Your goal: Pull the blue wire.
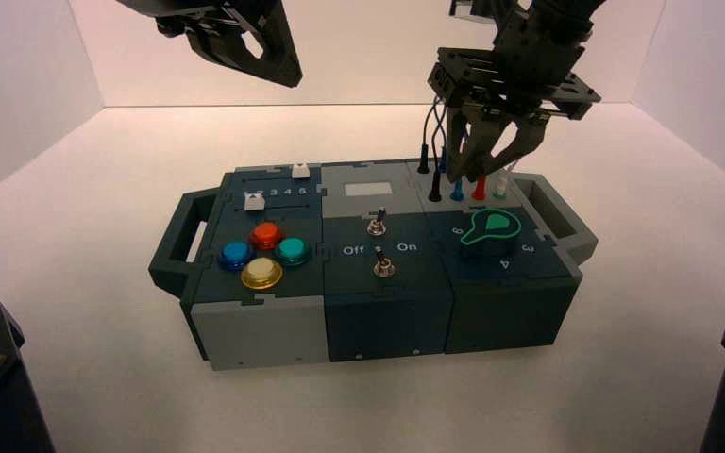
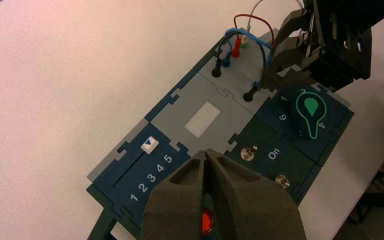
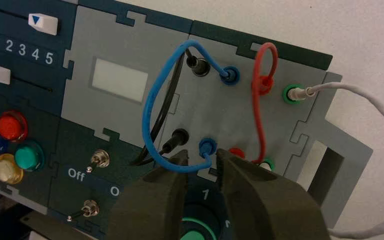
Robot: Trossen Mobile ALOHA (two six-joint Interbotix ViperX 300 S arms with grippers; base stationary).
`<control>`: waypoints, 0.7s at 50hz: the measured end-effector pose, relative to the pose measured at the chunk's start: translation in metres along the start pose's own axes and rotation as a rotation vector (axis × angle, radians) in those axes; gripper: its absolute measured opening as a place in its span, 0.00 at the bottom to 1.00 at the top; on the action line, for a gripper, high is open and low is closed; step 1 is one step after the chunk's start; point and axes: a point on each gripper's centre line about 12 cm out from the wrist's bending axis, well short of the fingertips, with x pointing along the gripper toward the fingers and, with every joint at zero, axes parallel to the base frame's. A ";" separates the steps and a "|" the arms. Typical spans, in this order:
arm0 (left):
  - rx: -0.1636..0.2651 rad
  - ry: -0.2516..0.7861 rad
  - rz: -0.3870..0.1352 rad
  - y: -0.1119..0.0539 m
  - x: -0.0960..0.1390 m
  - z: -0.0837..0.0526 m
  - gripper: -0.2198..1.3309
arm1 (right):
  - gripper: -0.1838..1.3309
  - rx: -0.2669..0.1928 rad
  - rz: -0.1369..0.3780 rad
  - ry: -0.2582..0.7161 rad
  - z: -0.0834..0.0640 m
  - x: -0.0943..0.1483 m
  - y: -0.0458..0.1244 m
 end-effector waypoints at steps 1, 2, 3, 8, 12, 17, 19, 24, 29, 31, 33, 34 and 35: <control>0.000 -0.003 0.000 0.000 0.000 0.000 0.04 | 0.37 -0.003 -0.003 -0.002 0.000 0.000 -0.001; 0.000 -0.003 0.000 0.000 0.000 0.000 0.04 | 0.37 -0.003 -0.003 -0.003 0.000 0.000 -0.001; -0.001 -0.002 0.001 0.000 0.000 0.000 0.04 | 0.32 -0.005 -0.004 -0.005 0.001 0.000 -0.001; -0.001 -0.002 0.001 0.000 0.000 0.000 0.04 | 0.13 -0.015 -0.008 -0.011 0.001 0.000 -0.001; 0.000 -0.003 0.000 0.000 -0.001 0.000 0.04 | 0.08 -0.026 -0.013 -0.015 0.002 0.000 -0.001; -0.001 -0.005 0.001 0.000 -0.001 0.001 0.04 | 0.07 -0.031 -0.015 -0.021 0.002 0.000 -0.001; 0.000 -0.003 0.000 0.000 -0.001 0.000 0.04 | 0.07 -0.032 -0.016 -0.020 0.002 0.000 -0.002; 0.000 -0.006 0.000 0.000 -0.001 0.001 0.04 | 0.07 -0.037 -0.017 -0.024 0.003 0.000 -0.001; -0.001 -0.006 0.001 0.000 -0.001 0.001 0.04 | 0.07 -0.041 -0.016 -0.031 0.003 -0.003 -0.001; -0.001 -0.005 0.001 0.000 -0.001 0.001 0.04 | 0.07 -0.042 -0.013 -0.040 0.004 -0.006 0.000; -0.001 -0.006 0.001 0.000 -0.001 0.001 0.04 | 0.07 -0.044 -0.013 -0.043 0.004 -0.007 0.000; 0.000 -0.005 0.000 0.000 -0.001 0.001 0.04 | 0.07 -0.047 -0.011 -0.056 0.005 -0.010 0.001; 0.000 -0.006 0.000 0.000 -0.001 0.001 0.04 | 0.07 -0.046 -0.009 -0.066 0.006 -0.013 0.001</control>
